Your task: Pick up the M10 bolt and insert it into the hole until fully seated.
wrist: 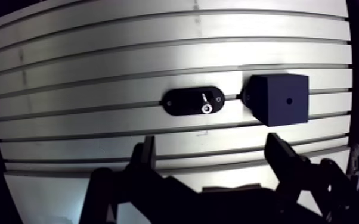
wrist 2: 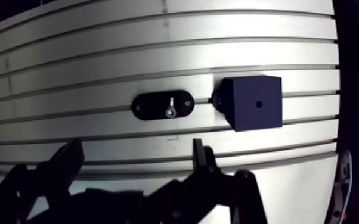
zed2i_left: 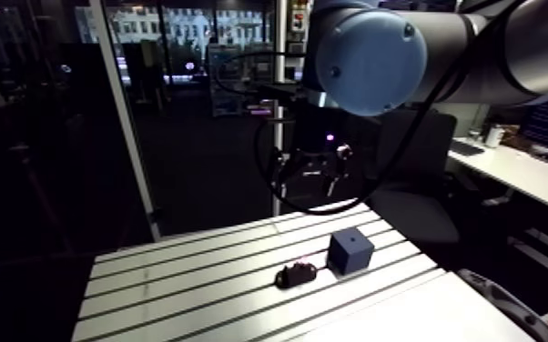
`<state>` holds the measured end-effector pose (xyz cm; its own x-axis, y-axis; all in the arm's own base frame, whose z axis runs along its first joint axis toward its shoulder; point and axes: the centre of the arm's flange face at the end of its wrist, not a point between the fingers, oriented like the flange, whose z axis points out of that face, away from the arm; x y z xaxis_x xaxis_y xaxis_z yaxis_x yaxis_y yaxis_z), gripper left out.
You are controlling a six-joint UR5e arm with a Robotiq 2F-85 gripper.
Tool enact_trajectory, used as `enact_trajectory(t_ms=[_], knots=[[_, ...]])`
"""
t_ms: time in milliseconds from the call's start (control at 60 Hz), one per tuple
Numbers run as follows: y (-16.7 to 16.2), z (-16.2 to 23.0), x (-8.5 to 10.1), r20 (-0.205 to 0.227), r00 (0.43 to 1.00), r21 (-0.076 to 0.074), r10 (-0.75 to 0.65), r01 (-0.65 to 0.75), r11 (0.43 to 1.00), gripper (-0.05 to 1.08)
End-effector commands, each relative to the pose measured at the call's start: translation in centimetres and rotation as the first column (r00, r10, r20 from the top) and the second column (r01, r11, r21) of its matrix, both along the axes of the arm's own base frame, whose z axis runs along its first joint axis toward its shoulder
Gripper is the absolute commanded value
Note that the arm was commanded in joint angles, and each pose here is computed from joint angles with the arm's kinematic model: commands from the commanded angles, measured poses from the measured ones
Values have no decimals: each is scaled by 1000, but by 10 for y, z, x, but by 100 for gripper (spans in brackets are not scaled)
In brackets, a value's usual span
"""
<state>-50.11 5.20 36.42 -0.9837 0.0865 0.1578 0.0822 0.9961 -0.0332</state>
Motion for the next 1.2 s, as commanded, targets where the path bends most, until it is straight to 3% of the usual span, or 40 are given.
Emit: enact_trajectory(t_ms=[17, 200, 350, 583, 750, 850, 1017, 1200], knots=[[7, -19, -1, 9, 1000, -19, -3, 4, 1000, 1], [9, -26, -4, 25, 1000, -20, 2, -2, 1000, 1], [11, -34, -7, 46, 998, -5, 37, -37, 999, 1], [12, -44, -9, 71, 995, -9, 68, -67, 998, 1], [10, -55, -12, 114, 990, 14, 83, -85, 996, 1], [8, -57, -12, 118, 990, 18, 84, -87, 996, 1], [8, -59, -12, 118, 989, 18, 84, -87, 996, 1], [9, -74, -14, 143, 986, 6, 81, -83, 997, 1]])
